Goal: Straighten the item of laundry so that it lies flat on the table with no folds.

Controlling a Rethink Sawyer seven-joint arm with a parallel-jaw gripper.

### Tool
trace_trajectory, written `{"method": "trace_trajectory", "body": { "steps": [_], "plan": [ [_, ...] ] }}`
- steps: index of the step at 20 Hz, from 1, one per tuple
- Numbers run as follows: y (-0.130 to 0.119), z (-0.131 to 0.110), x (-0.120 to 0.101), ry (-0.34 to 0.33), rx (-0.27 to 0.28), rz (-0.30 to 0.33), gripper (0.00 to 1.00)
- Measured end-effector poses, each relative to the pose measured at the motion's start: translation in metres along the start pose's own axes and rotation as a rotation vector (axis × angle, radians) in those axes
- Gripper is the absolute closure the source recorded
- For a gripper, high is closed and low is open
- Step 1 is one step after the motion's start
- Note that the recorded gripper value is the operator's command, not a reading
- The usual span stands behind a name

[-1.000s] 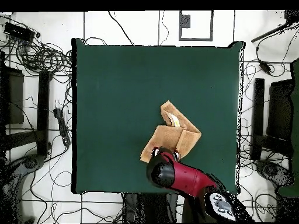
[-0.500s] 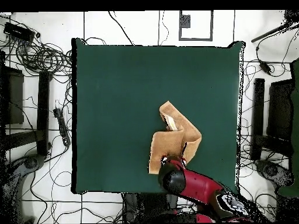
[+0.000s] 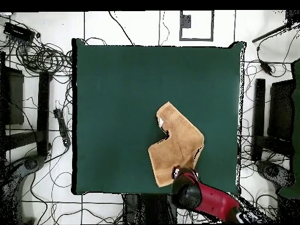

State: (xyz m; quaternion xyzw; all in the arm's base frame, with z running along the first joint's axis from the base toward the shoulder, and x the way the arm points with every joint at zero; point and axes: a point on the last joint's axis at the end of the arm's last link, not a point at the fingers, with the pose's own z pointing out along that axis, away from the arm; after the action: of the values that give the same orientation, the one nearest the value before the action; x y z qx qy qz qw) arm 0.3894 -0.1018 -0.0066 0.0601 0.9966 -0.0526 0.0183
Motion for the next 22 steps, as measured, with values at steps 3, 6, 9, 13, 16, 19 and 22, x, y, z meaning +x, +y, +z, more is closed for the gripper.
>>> {"method": "trace_trajectory", "body": {
  "steps": [3,6,9,13,16,19,22],
  "plan": [
    [-0.010,-0.009,0.003,-0.006,0.003,0.015,0.00],
    [-0.022,-0.024,0.004,-0.018,0.009,0.026,0.00],
    [-0.023,-0.026,0.002,-0.025,0.011,0.023,0.00],
    [-0.016,-0.024,0.004,-0.018,0.002,0.010,0.00],
    [-0.010,-0.026,0.003,-0.022,-0.002,-0.003,0.00],
    [0.000,-0.029,0.000,-0.029,-0.003,-0.028,0.00],
    [0.011,-0.031,-0.002,-0.035,-0.003,-0.052,0.00]
  ]
}}
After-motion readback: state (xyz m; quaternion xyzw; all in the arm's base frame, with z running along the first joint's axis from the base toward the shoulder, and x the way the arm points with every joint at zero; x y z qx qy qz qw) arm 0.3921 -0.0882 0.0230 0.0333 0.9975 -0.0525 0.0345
